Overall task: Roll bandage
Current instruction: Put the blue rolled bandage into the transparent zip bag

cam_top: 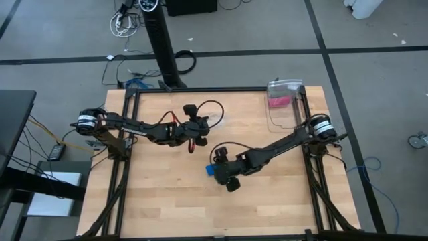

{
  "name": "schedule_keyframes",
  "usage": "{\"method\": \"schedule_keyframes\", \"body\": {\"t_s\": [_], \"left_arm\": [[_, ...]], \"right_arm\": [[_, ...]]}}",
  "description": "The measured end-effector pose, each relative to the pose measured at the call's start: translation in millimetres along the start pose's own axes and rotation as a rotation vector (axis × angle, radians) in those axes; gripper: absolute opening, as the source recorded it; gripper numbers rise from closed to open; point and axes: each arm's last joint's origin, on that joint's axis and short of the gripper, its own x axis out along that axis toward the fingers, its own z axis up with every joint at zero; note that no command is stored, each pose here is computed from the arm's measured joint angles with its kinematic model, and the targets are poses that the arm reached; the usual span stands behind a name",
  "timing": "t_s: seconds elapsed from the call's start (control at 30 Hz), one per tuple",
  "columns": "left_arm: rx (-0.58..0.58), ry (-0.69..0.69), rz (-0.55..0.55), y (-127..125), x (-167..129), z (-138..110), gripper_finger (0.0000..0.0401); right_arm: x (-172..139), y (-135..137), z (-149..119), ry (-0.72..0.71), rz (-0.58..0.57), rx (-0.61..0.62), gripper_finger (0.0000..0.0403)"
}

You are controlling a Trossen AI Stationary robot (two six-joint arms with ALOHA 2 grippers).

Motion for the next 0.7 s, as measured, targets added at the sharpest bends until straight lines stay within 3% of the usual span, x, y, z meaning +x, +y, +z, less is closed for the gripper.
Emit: {"method": "schedule_keyframes", "body": {"t_s": [0.17, 0.43, 0.57, 0.7], "left_arm": [[0.002, 0.001, -0.005, 0, 0, 0, 0.0], [0.006, 0.003, -0.019, -1, 0, -1, 0.0], [0.011, 0.006, -0.026, -2, 0, -2, 0.0], [0.007, -0.004, -0.058, -3, 0, -2, 0.0]], "right_arm": [[8, -9, 14, -0.018, 0.0, 0.02, 0.0249], [47, -16, 8, 0.172, 0.086, 0.006, 0.0245], [48, -14, 14, 0.181, 0.095, -0.008, 0.0193], [28, -10, 26, 0.138, 0.041, -0.069, 0.0078]]}}
